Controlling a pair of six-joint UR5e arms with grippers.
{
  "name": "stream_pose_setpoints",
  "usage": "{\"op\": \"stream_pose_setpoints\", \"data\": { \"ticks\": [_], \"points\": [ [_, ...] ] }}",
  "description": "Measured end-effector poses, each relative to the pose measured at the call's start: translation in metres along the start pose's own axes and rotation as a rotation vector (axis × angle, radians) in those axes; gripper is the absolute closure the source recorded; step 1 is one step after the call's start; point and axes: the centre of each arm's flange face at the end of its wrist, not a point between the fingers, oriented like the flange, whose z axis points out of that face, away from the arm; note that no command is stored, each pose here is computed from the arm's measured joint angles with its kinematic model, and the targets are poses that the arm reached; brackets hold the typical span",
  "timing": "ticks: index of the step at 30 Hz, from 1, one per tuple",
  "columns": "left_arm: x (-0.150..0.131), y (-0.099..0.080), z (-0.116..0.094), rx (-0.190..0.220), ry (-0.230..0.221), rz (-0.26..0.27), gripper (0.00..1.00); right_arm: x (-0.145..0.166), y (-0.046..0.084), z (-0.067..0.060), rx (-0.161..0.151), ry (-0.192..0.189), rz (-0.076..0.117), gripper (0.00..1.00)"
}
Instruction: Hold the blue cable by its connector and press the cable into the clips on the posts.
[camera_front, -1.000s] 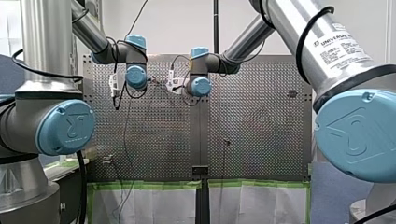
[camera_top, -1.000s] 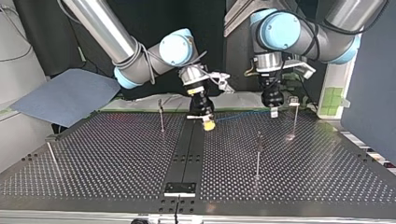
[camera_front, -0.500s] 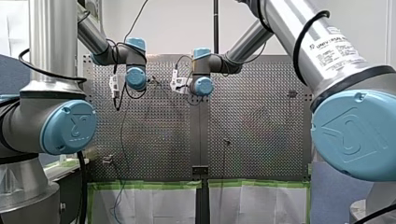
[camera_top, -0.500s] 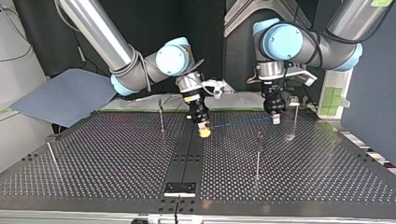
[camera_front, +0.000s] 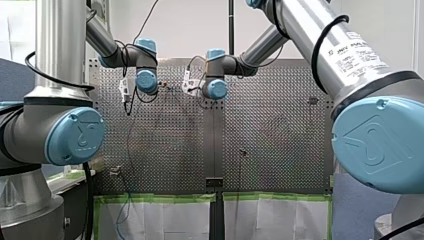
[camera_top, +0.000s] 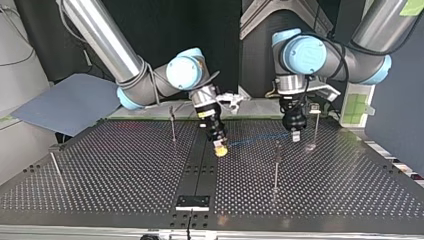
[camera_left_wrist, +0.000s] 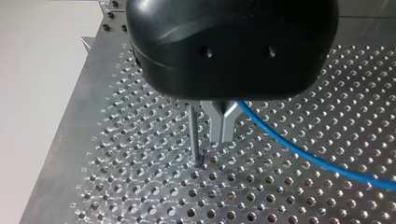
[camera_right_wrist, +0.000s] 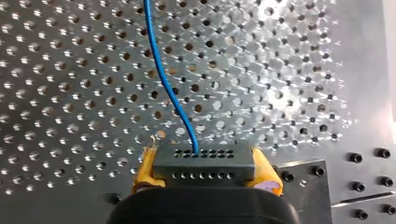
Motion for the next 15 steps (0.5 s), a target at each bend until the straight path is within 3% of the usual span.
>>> {"op": "stream_pose_setpoints", "data": {
  "ticks": [15],
  "points": [
    [-0.014,-0.002,0.012,0.009,-0.025,-0.031,1.00,0.009,0.002,0.006,0.004,0.018,0.002,1.00]
  ]
}}
